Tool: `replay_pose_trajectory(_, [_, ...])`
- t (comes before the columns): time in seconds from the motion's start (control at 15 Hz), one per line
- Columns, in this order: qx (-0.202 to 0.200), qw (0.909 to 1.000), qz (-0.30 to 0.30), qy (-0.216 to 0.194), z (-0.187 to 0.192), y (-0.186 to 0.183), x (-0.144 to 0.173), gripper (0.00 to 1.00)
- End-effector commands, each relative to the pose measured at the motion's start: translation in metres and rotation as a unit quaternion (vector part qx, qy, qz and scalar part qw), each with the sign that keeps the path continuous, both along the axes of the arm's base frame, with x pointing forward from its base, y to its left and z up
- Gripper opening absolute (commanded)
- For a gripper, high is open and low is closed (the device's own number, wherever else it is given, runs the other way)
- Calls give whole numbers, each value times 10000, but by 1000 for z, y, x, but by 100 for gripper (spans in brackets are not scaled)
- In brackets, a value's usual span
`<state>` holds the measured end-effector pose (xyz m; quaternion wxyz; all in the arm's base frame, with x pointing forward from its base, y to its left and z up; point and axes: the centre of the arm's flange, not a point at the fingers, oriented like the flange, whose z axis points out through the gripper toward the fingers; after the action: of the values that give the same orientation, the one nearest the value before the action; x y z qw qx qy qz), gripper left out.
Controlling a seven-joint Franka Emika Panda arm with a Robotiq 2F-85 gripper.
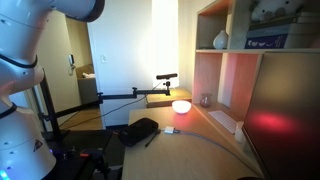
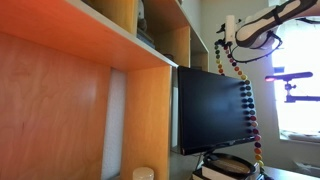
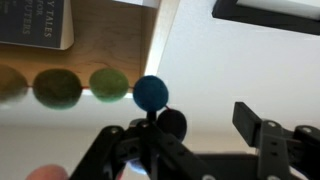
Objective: Pick the string of beads and place it over the computer
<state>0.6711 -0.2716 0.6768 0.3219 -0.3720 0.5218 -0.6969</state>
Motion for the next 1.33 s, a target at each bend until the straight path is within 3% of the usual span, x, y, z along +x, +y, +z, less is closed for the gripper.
replay_pose_trajectory(0.0, [461, 9983, 191, 303, -3, 8, -10, 100])
replay_pose_trajectory(0.33, [1649, 9829, 552, 608, -6, 2, 0, 100])
replay_pose_trajectory(0.6, [2570, 9598, 760, 840, 0, -12, 1, 100])
replay_pose_trajectory(0.93, [3746, 9165, 982, 999, 3, -34, -12, 100])
replay_pose_trajectory(1.27, [4811, 8602, 1057, 1319, -12, -45, -12, 100])
